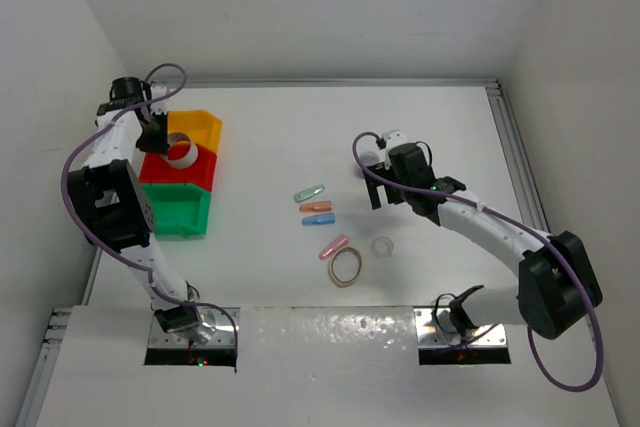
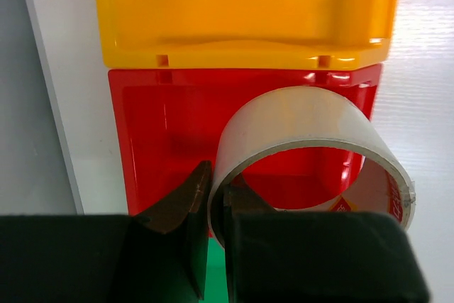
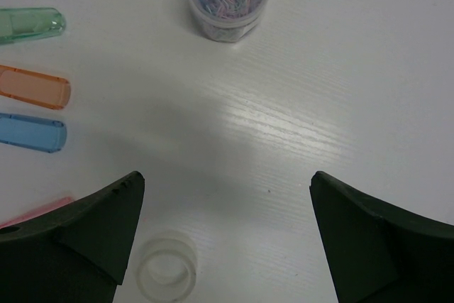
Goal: Sort the stationery into containers
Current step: Place the stationery in the storage box.
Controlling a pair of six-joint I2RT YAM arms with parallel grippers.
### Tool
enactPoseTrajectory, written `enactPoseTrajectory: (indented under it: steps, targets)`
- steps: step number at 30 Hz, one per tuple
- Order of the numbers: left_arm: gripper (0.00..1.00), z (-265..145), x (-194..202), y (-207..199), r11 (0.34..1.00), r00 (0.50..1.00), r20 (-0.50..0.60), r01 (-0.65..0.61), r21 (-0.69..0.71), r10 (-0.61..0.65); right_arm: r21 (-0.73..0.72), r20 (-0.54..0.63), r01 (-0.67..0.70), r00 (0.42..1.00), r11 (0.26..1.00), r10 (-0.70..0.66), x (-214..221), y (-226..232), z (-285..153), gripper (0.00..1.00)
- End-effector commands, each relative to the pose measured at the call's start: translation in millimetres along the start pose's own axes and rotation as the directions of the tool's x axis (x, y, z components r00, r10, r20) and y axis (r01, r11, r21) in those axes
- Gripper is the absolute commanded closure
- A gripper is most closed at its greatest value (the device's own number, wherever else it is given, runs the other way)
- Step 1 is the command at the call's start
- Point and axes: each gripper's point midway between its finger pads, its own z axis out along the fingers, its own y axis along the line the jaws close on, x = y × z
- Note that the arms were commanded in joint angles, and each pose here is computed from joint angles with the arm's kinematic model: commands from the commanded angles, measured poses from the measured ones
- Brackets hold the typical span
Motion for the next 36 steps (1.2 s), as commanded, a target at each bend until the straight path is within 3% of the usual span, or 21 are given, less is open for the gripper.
enactPoseTrajectory:
  steps: [1, 9, 21, 31, 36]
  targets:
    - [1.0, 7, -3, 22, 0.998, 1.0, 0.029, -0.009, -0.067, 0.011, -0.019, 0.062, -0.019, 0.998, 1.0, 0.02, -25, 7, -3, 0.03]
    - [1.0, 24, 6, 36, 0.995, 0.999, 0.02, 0.048, -0.085, -0.046, -0.008, 0.062, -0.009, 0.998, 1.0, 0.01, -28, 11, -7, 0.03]
    - [1.0, 45, 23, 37, 0.995, 0.999, -0.026, 0.017, -0.098, -0.02, 0.035, 0.081, 0.011, 0.997, 0.999, -0.014, -33, 16, -14, 0.02]
    - [1.0, 16, 10, 31, 0.997, 0.999, 0.021, 0.028, -0.069, -0.026, 0.063, 0.091, 0.025, 0.995, 0.998, -0.031, -31, 12, -19, 0.01]
    - [1.0, 17, 23, 31, 0.997, 0.999, -0.026, 0.027, -0.078, -0.029, 0.072, 0.09, 0.029, 0.995, 0.997, -0.035, -31, 10, -19, 0.01]
